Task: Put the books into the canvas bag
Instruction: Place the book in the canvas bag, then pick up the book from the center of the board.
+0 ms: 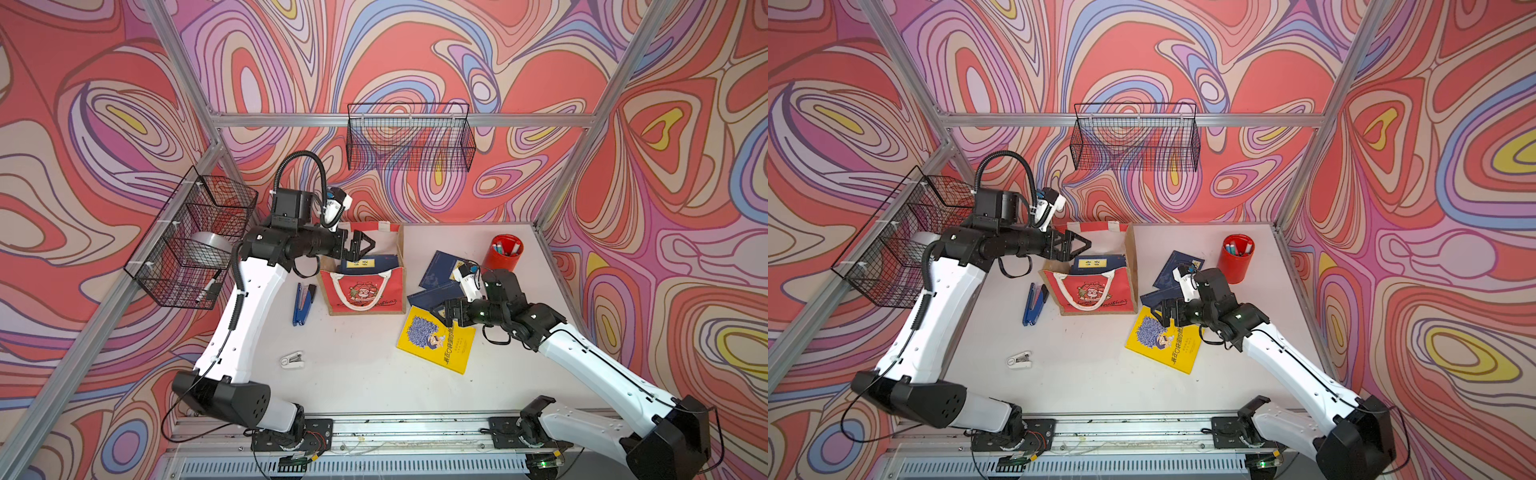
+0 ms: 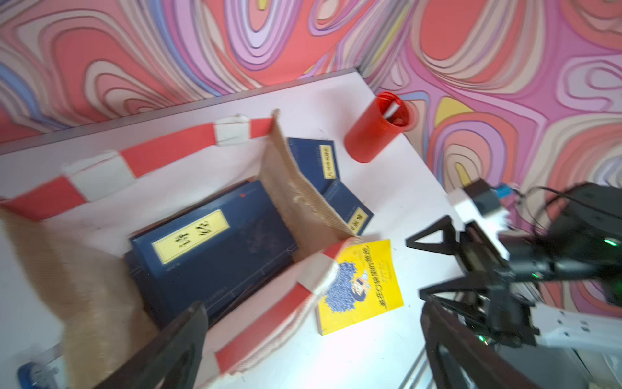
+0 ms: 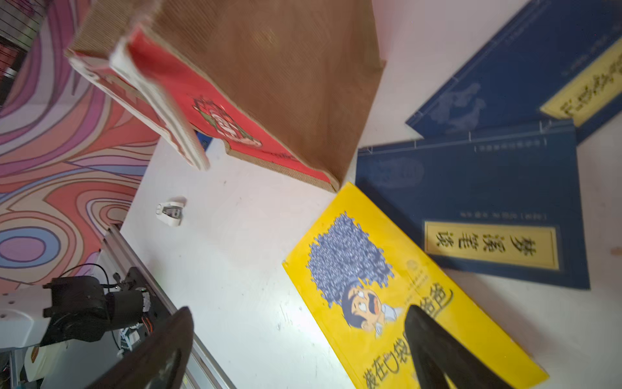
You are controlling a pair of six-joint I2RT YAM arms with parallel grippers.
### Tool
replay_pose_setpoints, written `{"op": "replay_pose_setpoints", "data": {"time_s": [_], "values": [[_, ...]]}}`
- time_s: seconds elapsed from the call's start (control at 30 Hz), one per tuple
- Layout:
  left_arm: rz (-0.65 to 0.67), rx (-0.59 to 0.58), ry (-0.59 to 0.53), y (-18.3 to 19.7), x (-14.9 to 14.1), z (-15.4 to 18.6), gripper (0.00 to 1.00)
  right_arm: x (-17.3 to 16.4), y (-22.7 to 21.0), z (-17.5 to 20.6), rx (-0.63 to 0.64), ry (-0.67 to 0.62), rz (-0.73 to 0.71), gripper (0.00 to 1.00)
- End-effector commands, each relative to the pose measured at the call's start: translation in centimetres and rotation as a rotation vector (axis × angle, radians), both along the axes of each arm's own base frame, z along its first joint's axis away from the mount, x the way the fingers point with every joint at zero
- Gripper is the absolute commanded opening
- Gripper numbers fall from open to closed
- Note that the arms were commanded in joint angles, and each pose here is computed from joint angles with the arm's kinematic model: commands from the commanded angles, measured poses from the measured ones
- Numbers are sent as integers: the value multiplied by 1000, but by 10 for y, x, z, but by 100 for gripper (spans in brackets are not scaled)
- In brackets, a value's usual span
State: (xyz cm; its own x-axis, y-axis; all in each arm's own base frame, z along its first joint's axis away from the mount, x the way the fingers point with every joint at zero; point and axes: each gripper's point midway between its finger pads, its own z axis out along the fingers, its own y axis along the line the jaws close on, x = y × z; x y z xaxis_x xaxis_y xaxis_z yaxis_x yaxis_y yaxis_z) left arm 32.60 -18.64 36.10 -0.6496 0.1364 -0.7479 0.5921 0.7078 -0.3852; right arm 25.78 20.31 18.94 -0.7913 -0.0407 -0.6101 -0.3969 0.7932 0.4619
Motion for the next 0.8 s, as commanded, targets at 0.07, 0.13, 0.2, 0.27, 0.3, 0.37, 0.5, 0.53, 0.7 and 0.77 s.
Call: {"op": "replay_pose_setpoints", "data": {"time_s": [0.07, 0.13, 0.2, 0.27, 0.3, 0.37, 0.5, 0.53, 0.7, 0.77], "values": [[-240, -12, 96, -43, -73, -54, 100, -28, -35, -37, -96, 135, -131, 98], [-317, -31, 127, -57, -99, -69, 100, -39, -43, -54, -117, 200, -158, 98], [-376, -34, 173, -68, -120, -90, 100, -48, -47, -73, -124, 270, -187, 99], [-405, -18, 220, -77, -132, -112, 100, -50, -53, -86, -133, 323, -250, 98], [-410, -7, 242, -82, -135, -125, 100, -51, -56, -93, -144, 344, -277, 98], [-412, -1, 272, -91, -137, -145, 100, -52, -60, -100, -145, 360, -321, 98], [-370, 9, 293, -109, -125, -184, 100, -51, -65, -107, -98, 321, -370, 99], [-360, 17, 304, -112, -122, -193, 100, -51, -66, -109, -98, 317, -380, 98], [-275, 46, 346, -125, -96, -243, 100, -51, -61, -129, -57, 337, -383, 98], [-256, 38, 347, -130, -87, -256, 100, -49, -58, -135, -46, 338, -378, 98]]}}
